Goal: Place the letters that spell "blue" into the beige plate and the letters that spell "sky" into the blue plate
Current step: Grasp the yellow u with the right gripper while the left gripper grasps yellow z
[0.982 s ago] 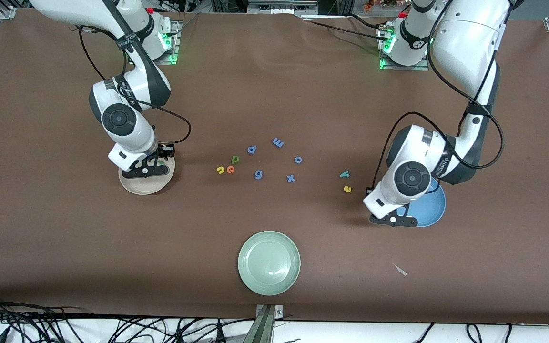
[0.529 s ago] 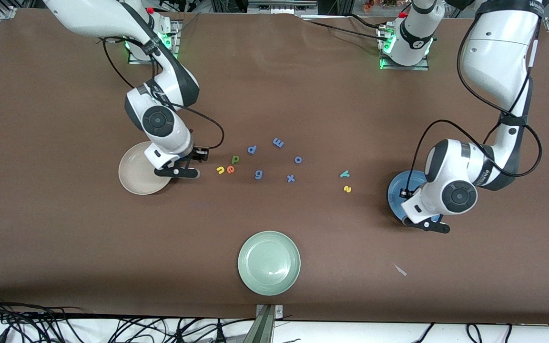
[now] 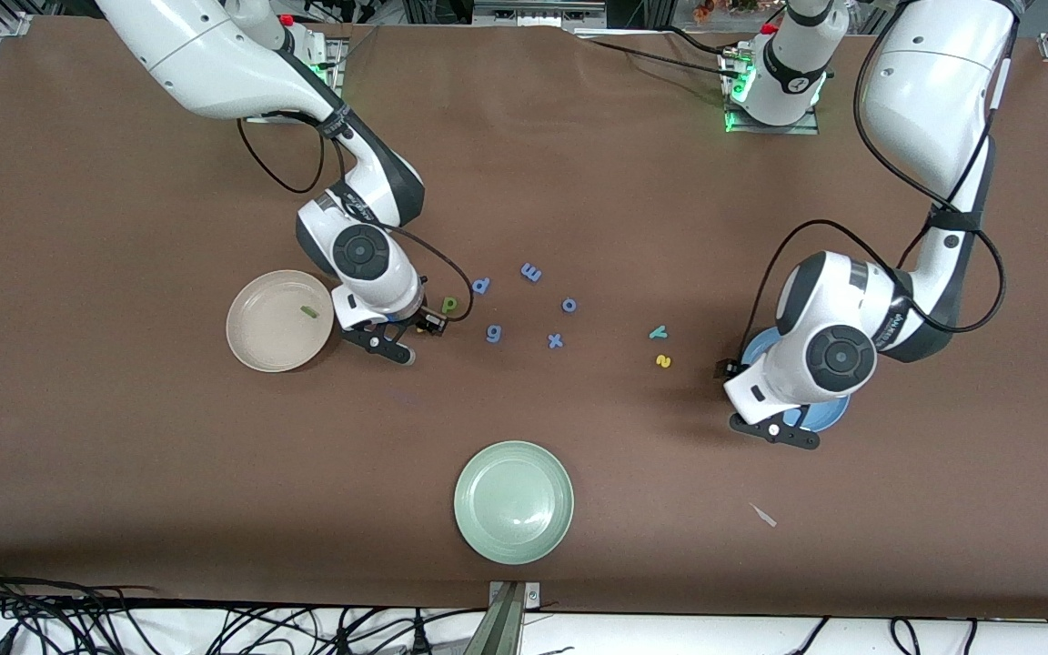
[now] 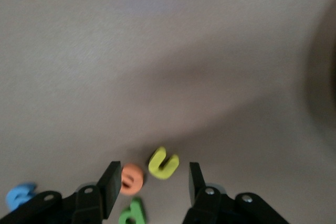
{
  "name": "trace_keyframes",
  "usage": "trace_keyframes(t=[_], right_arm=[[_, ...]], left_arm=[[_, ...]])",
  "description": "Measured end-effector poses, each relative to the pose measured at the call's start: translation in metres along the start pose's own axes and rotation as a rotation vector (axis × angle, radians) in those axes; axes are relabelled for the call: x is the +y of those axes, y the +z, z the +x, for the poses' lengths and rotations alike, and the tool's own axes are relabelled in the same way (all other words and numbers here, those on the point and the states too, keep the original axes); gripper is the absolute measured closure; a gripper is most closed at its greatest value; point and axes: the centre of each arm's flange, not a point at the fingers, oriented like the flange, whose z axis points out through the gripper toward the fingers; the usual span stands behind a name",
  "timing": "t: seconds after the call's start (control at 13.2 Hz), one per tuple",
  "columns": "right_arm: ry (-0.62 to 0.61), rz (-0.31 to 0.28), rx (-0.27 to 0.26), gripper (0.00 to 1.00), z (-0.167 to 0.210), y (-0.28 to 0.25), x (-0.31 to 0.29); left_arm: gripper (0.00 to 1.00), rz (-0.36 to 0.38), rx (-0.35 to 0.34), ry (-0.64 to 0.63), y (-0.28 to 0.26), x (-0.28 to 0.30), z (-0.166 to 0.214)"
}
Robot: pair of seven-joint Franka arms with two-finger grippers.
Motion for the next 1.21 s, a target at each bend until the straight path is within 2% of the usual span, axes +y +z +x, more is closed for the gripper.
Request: trace_keyframes(t=[0.38,0.6,0.83,1.21], right_arm=[[0.011,-0.025,0.016,0.39,0.003,0.012,0.004],[0.019,-0.025,0.011,0.39,0.001,0.017,0.005],[0.037,-0.002,0.006,0.39,-0.005,0.029,0.005],[0.072,0.001,0.007,0.4,-0.006,0.029,0.005]], left_arm=[[0.0,0.01,-0.013,-0.374,0.018,0.084,-0.009],[0.0,-0.03,0.044,-0.607,0.042,0.118,-0.013],[0.0,-0.053,0.042,-0.775,0.067,0.12,-0.022],[0.0,-0.115,0.053,-1.025,0.082,0.116,-0.028]])
